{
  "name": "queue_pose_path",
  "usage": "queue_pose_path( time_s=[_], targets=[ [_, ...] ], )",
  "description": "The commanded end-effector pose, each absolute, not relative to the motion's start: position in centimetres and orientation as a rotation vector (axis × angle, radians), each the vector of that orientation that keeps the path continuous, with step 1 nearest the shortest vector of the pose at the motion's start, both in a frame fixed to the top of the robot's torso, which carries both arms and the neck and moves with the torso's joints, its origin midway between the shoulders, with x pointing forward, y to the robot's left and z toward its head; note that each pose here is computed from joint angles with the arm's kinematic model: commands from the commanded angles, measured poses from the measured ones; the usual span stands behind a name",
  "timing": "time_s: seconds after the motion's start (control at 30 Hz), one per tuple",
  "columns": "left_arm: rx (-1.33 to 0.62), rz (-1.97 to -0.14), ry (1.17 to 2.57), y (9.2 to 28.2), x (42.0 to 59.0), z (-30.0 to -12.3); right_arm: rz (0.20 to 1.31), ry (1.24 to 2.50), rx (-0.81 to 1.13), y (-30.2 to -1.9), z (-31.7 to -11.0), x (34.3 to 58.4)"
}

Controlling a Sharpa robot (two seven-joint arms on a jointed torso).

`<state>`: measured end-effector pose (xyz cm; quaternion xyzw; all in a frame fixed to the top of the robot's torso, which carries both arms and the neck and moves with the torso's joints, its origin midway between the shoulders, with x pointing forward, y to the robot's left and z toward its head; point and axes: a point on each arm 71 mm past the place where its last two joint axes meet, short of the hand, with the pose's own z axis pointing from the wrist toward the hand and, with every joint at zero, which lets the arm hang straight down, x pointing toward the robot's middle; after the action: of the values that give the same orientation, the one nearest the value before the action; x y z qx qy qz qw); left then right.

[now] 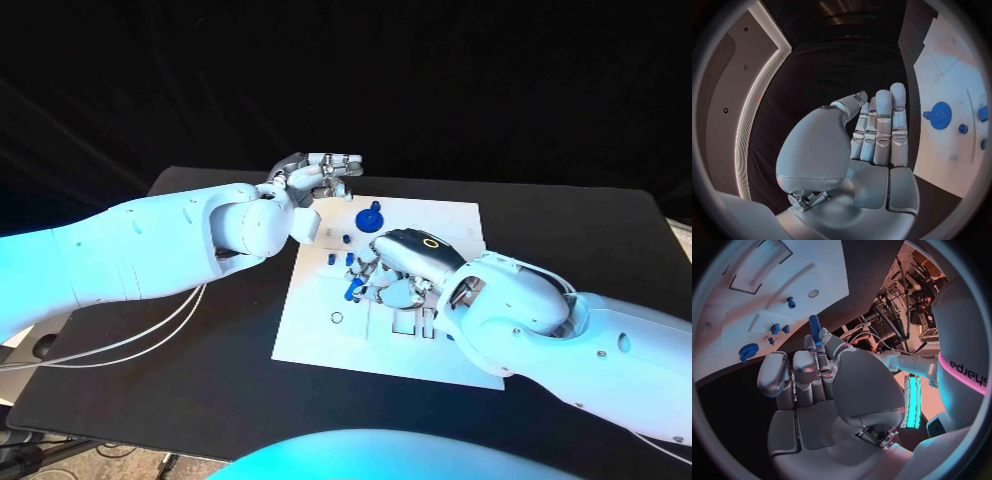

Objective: Assemble the parts on the task board

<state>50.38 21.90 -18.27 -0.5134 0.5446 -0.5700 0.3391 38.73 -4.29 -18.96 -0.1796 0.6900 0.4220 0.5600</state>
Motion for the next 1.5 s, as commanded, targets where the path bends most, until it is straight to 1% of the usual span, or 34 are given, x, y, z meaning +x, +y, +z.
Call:
queue_pose_path(
  time_s=[0.03, 0.3, 0.57, 1.07, 1.5],
  targets=[
    [-1.330, -1.514, 1.424, 21.5, 50.4, -18.2, 1.028, 1.620, -0.450, -3.5, -19.6, 38.2],
    [-1.329, -1.519, 1.427, 21.4, 50.4, -18.2, 1.021, 1.676, -0.463, -2.1, -21.9, 38.1],
    [-1.328, -1.521, 1.429, 21.3, 50.4, -18.2, 0.996, 1.694, -0.468, -1.7, -23.0, 38.4],
    [-1.328, -1.525, 1.434, 21.1, 50.4, -18.2, 0.940, 1.714, -0.492, -1.7, -23.8, 38.8],
    [-1.329, -1.525, 1.436, 21.1, 50.4, -18.2, 0.904, 1.757, -0.582, -1.0, -24.3, 38.5]
  ],
)
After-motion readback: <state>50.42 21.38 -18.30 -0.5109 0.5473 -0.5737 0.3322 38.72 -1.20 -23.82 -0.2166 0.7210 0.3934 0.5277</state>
